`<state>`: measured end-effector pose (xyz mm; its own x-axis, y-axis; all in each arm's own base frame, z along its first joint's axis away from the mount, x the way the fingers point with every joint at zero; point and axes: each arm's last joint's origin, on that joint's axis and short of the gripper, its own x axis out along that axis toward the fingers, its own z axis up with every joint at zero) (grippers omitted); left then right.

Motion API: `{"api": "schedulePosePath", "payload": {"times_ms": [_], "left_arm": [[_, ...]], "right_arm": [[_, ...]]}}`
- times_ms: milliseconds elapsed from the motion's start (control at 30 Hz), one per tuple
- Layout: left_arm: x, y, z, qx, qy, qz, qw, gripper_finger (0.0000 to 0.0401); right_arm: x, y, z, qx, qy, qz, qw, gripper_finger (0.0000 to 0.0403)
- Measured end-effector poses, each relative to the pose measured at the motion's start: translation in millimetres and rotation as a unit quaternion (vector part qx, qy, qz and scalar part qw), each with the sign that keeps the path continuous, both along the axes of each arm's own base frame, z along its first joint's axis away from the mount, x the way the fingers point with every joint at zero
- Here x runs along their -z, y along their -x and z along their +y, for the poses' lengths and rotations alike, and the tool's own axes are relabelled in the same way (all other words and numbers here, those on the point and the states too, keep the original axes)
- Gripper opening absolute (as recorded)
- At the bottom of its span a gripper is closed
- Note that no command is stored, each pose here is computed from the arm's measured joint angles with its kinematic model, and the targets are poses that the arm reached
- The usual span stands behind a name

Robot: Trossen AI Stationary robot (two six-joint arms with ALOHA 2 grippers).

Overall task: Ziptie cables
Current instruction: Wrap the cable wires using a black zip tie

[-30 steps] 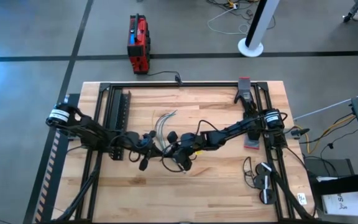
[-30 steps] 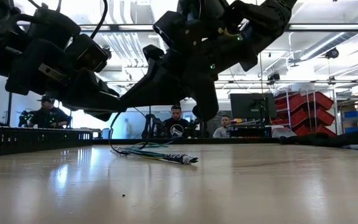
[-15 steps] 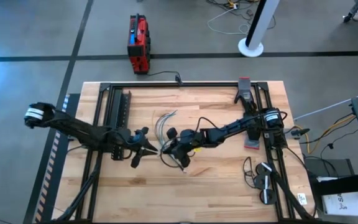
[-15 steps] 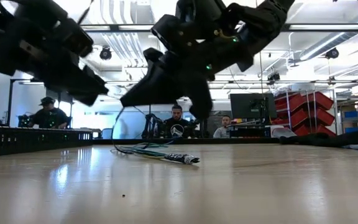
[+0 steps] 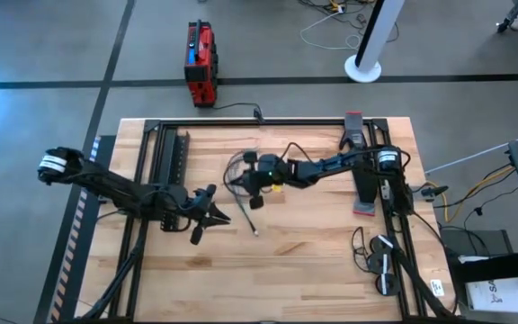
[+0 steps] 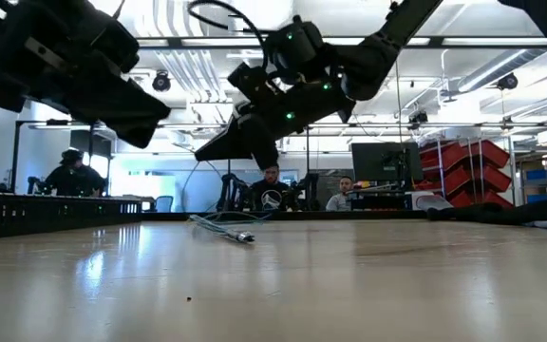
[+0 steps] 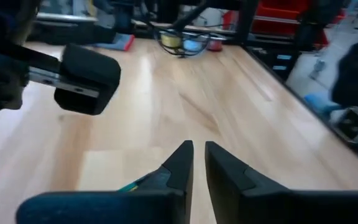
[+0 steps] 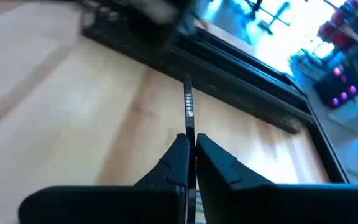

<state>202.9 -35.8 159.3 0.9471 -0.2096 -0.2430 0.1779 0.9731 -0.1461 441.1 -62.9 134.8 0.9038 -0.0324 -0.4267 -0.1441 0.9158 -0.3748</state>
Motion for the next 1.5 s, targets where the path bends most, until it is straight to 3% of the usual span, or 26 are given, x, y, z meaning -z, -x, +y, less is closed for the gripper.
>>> {"api": "schedulePosePath", "payload": {"times_ms": [200, 333, 500, 733, 900, 1133, 1267, 1500], "left_arm": [[22.1, -16.3, 1.2, -0.065, -0.024, -0.010, 0.998, 0.0021], [38.1, -26.9, 0.0, -0.077, -0.022, -0.010, 0.997, 0.0021], [58.0, -46.2, -2.9, -0.085, -0.020, 0.008, 0.996, 0.0021], [84.9, -82.8, -3.4, -0.176, -0.060, 0.040, 0.982, 0.0021], [94.8, -95.6, -4.6, -0.194, -0.061, 0.094, 0.975, 0.0021], [80.9, -80.8, -12.0, -0.171, -0.039, 0.176, 0.969, 0.0021], [68.5, -64.6, -21.3, -0.146, -0.029, 0.184, 0.972, 0.0021], [61.2, -39.6, -31.3, -0.120, -0.008, 0.182, 0.976, 0.0021]], "right_arm": [[-0.2, 0.3, -2.7, 0.018, -0.033, -0.002, 0.999, 0.0002], [-2.1, -0.8, 3.2, 0.030, -0.062, -0.004, 0.998, 0.0002], [-7.4, -2.1, 15.0, 0.055, -0.055, -0.012, 0.997, 0.0002], [-6.6, -2.8, 26.6, 0.059, -0.060, -0.008, 0.996, 0.0002], [-5.0, -0.8, 26.3, 0.077, -0.040, 0.010, 0.996, 0.0002], [-12.6, 3.6, 20.7, 0.106, -0.011, 0.021, 0.994, 0.0002], [-13.3, 5.4, 17.7, 0.139, 0.006, 0.024, 0.990, 0.0002], [-6.1, 10.4, 16.9, 0.159, -0.026, 0.033, 0.986, 0.0002]]}}
